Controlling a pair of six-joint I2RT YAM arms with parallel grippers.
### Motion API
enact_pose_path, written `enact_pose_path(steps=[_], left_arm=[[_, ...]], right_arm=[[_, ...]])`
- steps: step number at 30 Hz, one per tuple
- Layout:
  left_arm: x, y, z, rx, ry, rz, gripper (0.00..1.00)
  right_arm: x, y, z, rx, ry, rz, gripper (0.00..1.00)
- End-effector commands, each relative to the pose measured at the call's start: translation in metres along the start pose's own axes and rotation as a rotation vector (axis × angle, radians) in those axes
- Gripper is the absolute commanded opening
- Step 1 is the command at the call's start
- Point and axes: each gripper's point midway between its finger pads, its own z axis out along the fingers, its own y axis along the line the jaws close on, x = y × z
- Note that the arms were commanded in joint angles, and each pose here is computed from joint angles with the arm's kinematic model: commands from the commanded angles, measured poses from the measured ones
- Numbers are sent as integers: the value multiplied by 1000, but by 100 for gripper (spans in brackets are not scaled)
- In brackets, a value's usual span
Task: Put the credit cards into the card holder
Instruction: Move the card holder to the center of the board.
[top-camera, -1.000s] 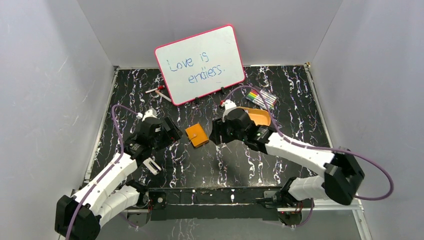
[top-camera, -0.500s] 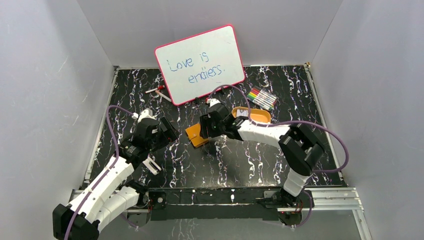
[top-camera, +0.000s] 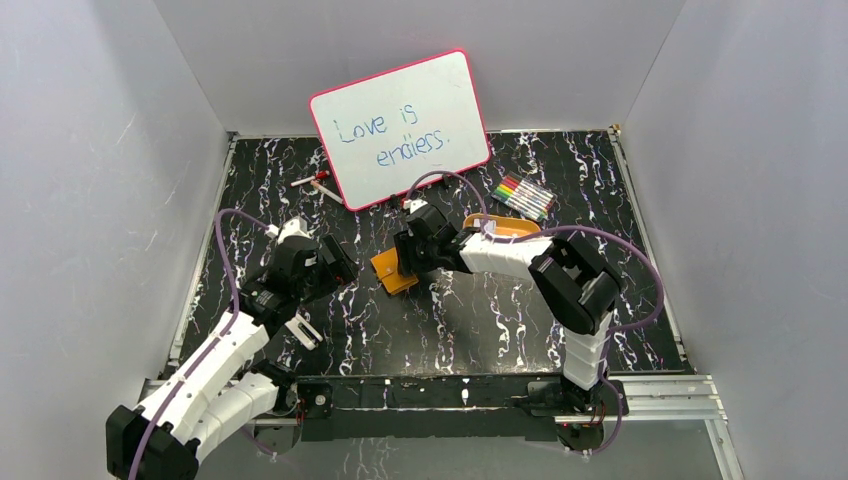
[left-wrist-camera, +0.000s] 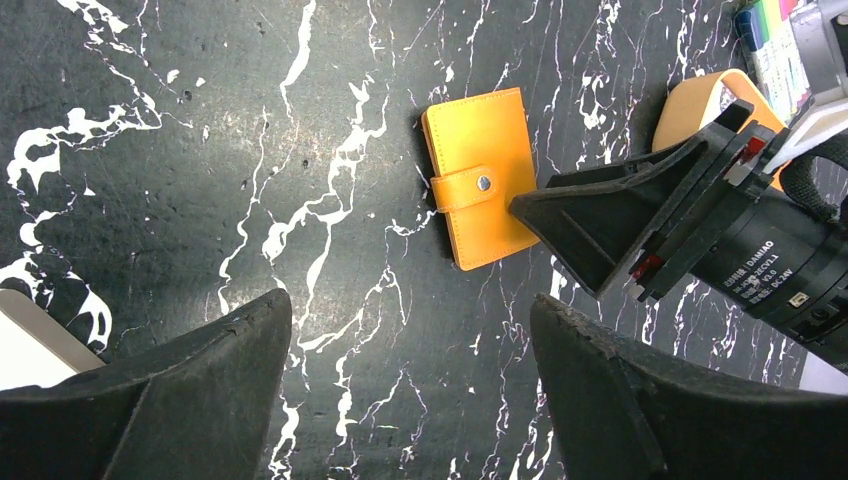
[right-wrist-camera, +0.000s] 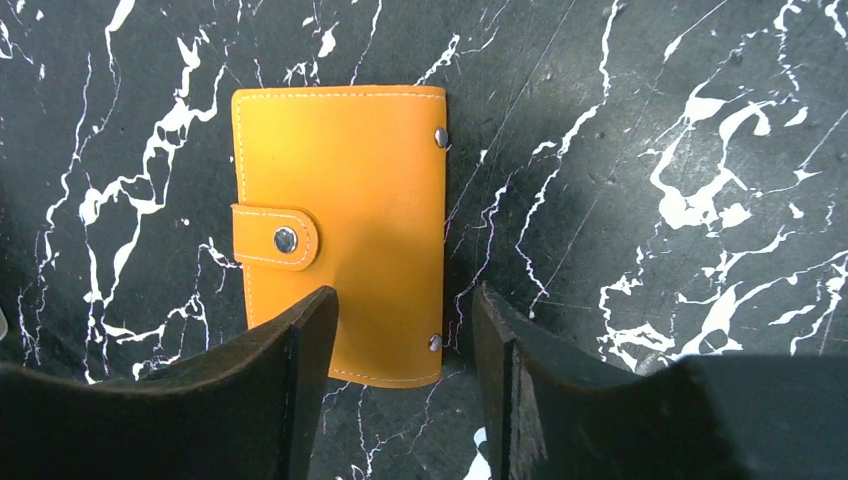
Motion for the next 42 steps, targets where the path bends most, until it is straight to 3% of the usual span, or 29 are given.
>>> enact_pose_path(steps=[1, 9, 18, 21, 24, 27, 29, 34, 42], left_arm=[[-4, -6, 0, 24, -14, 17, 85], [5, -16, 6, 76, 43, 47, 83], [22, -37, 6, 184, 142, 91, 78], [18, -36, 8, 170, 129, 92, 78], [9, -40, 10, 152, 106, 89, 78], [-3, -51, 16, 147, 91, 88, 78], [-9, -59, 23, 151, 93, 96, 78], [-8, -78, 57, 183, 131, 117, 77], [16, -96, 107, 266, 238, 126, 62]], right_arm=[[-7, 9, -2, -37, -1, -48, 57], [29, 0, -14, -29, 36, -30, 37], [63, -19, -42, 20, 53, -61, 35], [61, -27, -56, 56, 40, -98, 43], [49, -11, -79, -23, -21, -93, 67], [42, 5, -102, -82, -49, -65, 74], [44, 14, -113, -112, -59, -57, 71], [87, 42, -116, -249, 16, -8, 44], [98, 57, -100, -292, -22, 138, 50]])
